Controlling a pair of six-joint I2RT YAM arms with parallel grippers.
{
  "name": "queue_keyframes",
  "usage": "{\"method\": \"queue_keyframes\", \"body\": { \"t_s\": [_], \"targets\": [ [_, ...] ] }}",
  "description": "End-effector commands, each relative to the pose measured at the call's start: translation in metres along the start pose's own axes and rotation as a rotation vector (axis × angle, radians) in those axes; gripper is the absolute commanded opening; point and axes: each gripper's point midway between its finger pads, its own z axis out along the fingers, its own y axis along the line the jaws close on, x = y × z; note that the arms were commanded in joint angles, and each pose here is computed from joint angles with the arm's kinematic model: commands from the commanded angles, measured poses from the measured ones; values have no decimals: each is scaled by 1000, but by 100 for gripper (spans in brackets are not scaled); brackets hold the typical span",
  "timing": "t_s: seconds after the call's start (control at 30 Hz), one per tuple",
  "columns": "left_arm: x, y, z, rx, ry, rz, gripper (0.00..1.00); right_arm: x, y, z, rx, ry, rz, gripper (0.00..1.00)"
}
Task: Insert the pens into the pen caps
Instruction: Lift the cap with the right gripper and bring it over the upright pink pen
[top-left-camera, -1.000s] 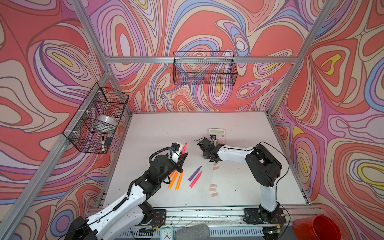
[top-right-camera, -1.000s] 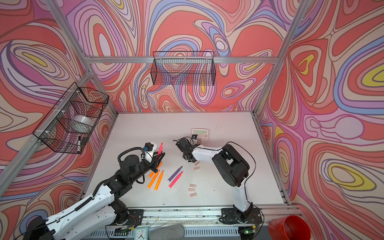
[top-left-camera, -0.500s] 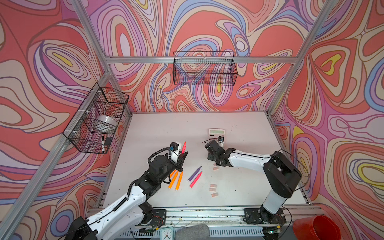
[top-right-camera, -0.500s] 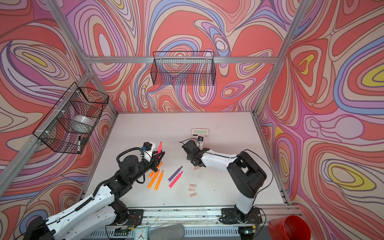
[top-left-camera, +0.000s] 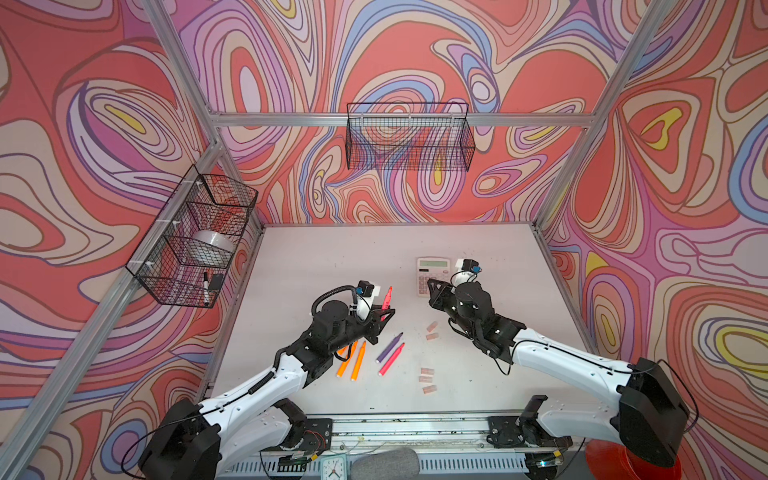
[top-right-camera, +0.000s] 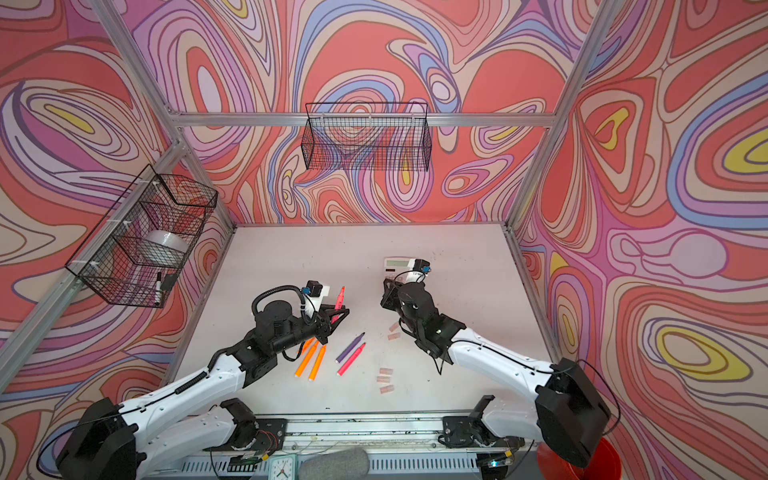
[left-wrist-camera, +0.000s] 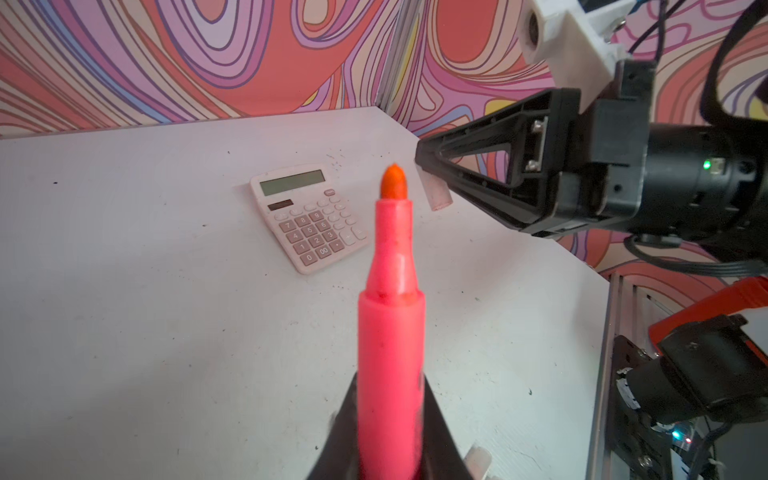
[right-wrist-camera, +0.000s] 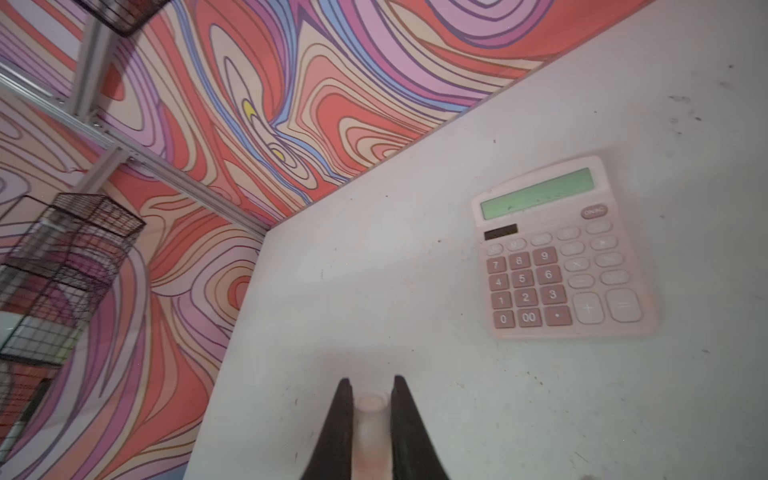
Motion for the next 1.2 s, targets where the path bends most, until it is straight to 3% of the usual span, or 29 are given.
{"method": "queue_keyframes", "body": {
  "t_s": [0.0,0.47,1.17],
  "targets": [
    [-29,-24,-1,97,-86,-10,0,-25,45,-15,-195,-76,-8,0],
    [-37,-45,10,164,-93,-7,0,-17,96,-20,-309,-70,-59,0],
    [-33,-44,8,154,-95,-19,0,-4,123,-23,-367,-70,-53,0]
  ]
}}
